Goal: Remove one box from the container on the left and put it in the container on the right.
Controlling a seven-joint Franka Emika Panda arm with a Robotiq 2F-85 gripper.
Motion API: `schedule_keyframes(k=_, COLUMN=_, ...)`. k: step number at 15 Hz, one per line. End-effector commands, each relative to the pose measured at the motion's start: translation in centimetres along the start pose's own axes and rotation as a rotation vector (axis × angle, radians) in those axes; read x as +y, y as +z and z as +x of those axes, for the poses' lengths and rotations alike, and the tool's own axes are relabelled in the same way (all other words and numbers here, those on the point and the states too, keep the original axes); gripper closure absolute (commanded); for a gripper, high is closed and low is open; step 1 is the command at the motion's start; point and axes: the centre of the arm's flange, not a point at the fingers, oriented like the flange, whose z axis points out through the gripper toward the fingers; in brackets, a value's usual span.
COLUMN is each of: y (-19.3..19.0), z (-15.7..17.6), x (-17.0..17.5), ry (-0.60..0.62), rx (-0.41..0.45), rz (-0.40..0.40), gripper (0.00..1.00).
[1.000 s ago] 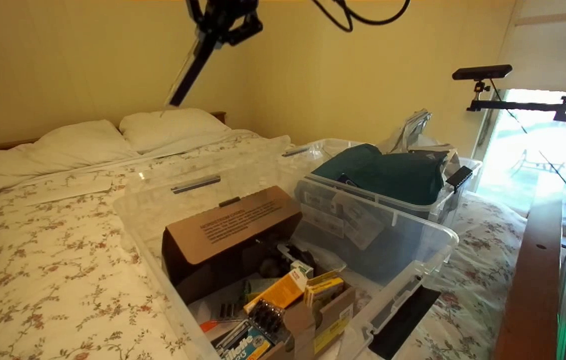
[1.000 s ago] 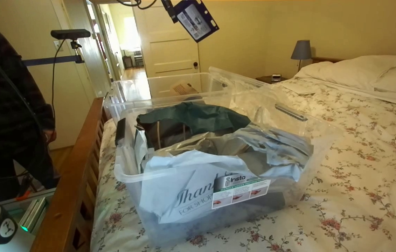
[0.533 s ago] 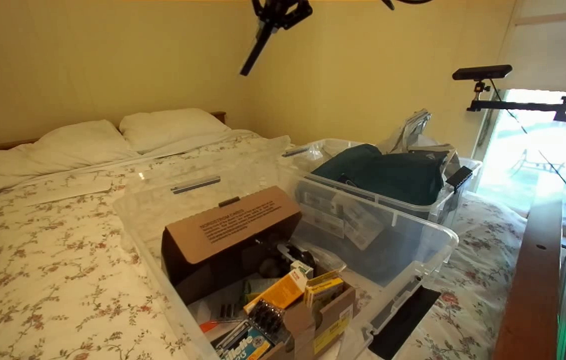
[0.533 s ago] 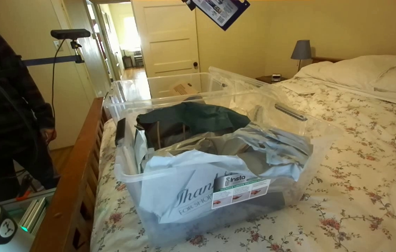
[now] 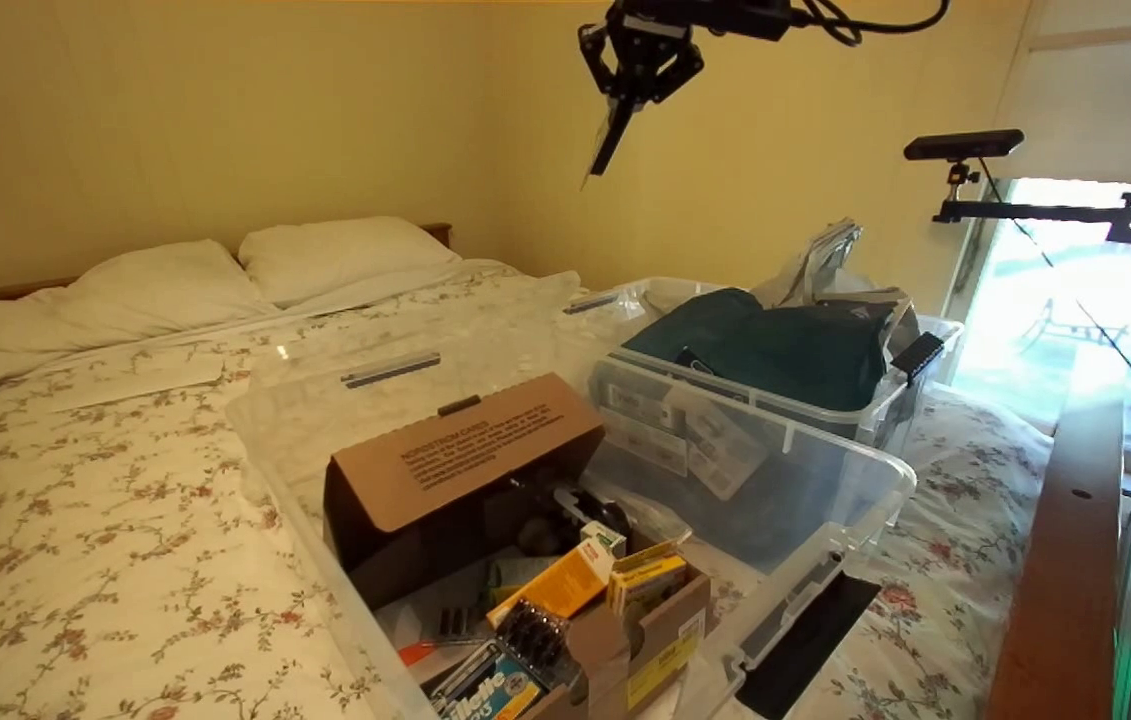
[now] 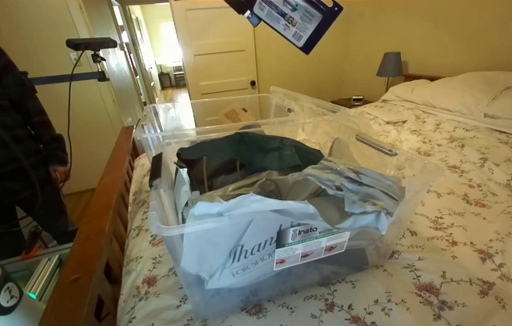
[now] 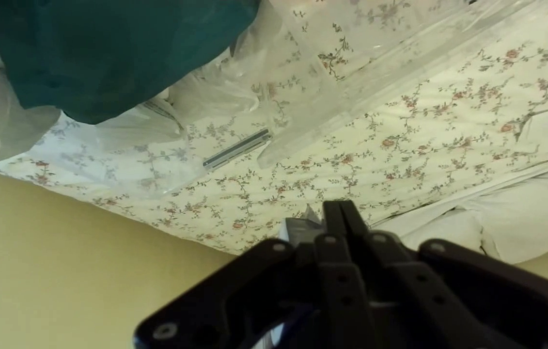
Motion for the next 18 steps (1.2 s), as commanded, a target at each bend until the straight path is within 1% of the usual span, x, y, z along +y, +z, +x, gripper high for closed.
schedule_keyframes(k=1, y=1.2, z=-0.2, x=-0.7, ry=-0.058, rx=-0.065, rz=-0.051, gripper=0.99)
schedule_keyframes(k=2, y=1.9, z=0.4, x=0.2, ry=-0.091, rx=-0.125, rz=-0.110, gripper=0.99)
schedule_keyframes(k=4, y=3.1, z=1.2, x=2.1, ry=-0.133, rx=-0.221, rz=-0.168, gripper=0.99)
schedule_keyframes(k=5, y=3.8, z=1.7, x=2.9, ry=-0.156, rx=-0.261, rz=-0.213, gripper=0.99)
schedule_keyframes(k=7, y=4.9, z=3.2, x=4.4, ry=-0.166, rx=-0.388, rz=-0.222, gripper=0.99)
schedule_keyframes(k=9, y=6.1, z=4.0, x=5.4, ry=-0.163, rx=-0.501, rz=-0.210, gripper=0.99)
schedule_keyframes(k=12, y=8.3, z=3.8, x=5.4, ry=-0.158, rx=-0.654, rz=-0.146, gripper=0.99)
schedule_keyframes(k=14, y=10.1, z=3.6, x=5.8, ry=-0.144, rx=-0.757, rz=-0.127, gripper=0.99)
schedule_keyframes(k=15, y=10.9, z=3.6, x=6.3, ry=-0.143, rx=-0.780, rz=-0.108, gripper=0.99)
schedule_keyframes(k=16, y=11.9, z=3.8, x=6.3, ry=-0.127, rx=-0.785, rz=-0.079, gripper=0.99)
schedule_keyframes(k=18, y=13.6, z=4.3, x=6.0, ry=-0.095, rx=-0.770, rz=-0.056, gripper=0.99)
